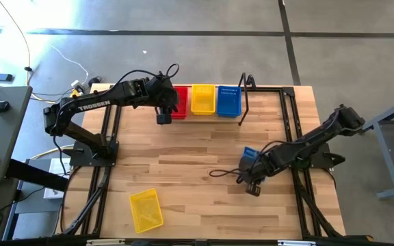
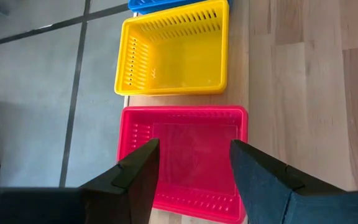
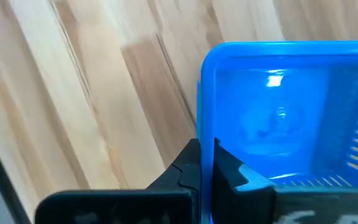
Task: Stack baskets on shelf by color
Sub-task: Stack the blue bin on top of the blue bin
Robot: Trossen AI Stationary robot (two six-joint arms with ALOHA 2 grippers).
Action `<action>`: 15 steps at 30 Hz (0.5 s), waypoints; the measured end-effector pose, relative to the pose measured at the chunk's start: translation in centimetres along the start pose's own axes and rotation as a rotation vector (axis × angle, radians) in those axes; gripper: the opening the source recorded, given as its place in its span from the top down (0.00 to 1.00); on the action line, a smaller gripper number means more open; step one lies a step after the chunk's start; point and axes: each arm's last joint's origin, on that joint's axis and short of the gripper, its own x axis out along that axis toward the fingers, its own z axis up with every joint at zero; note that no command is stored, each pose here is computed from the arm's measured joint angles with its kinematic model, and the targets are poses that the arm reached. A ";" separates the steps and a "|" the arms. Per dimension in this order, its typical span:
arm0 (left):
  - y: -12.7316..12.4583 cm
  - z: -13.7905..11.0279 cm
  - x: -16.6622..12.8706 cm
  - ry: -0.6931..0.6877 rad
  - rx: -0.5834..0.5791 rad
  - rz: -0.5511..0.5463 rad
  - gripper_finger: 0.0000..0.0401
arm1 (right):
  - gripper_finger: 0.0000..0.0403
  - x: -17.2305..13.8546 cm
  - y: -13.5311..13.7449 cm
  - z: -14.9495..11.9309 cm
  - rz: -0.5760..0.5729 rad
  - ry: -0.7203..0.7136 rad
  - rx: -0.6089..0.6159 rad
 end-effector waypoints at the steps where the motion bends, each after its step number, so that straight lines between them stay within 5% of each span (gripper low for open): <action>1: 0.0 0.0 0.0 0.000 0.000 0.000 0.54 | 1.00 -0.3 0.1 0.4 0.006 -0.013 -0.004; 15: 0.0 0.0 0.0 0.000 -0.082 -0.002 0.54 | 1.00 -5.2 -1.2 6.9 0.066 -0.254 -0.213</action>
